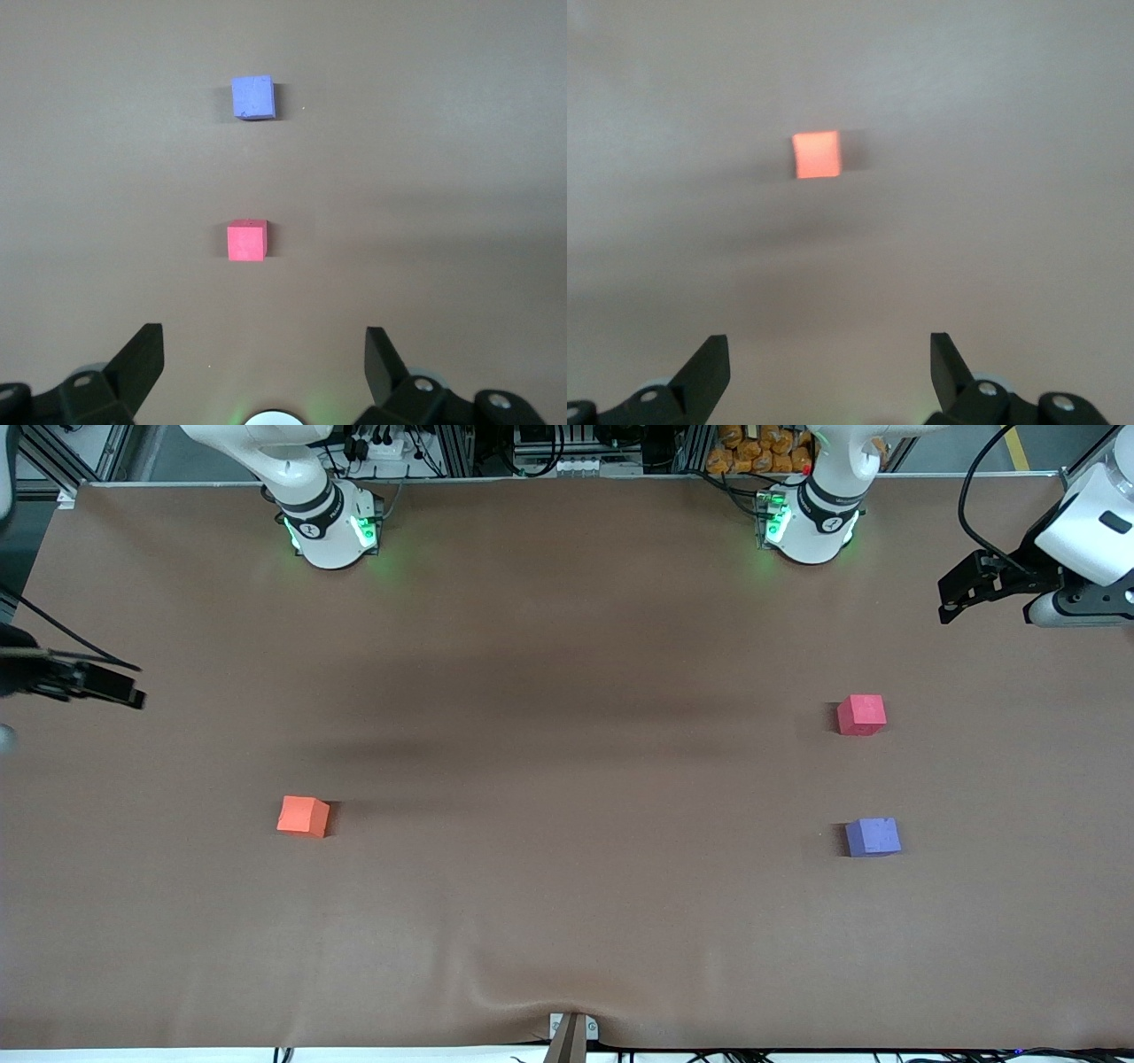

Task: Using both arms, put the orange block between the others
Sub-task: 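Reach the right gripper down to the orange cube and grasp it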

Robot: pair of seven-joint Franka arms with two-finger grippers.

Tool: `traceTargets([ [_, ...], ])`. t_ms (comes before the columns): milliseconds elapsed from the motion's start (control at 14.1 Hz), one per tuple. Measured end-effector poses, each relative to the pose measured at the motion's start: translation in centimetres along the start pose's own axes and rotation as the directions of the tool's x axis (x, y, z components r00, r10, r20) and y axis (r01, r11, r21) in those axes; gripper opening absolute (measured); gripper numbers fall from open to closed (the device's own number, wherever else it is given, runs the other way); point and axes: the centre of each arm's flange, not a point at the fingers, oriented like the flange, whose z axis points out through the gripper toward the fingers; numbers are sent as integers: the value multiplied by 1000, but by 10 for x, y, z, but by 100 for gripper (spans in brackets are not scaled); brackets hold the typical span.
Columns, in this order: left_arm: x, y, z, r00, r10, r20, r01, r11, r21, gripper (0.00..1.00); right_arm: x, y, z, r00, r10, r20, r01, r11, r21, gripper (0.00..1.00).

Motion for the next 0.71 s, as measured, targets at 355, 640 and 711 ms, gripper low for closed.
traceTargets([
  [355, 4, 0, 8, 1000, -1, 2, 1, 1000, -1, 100, 114, 34, 230, 980, 78, 185, -88, 995, 45, 100],
  [640, 8, 0, 17, 1000, 0, 3, 0, 1000, -1, 100, 133, -24, 293, 987, 2, 159, 1, 1000, -20, 100],
  [711, 9, 0, 19, 1000, 0, 3, 0, 1000, -1, 100, 134, -29, 293, 989, -8, 146, 12, 999, -31, 100],
])
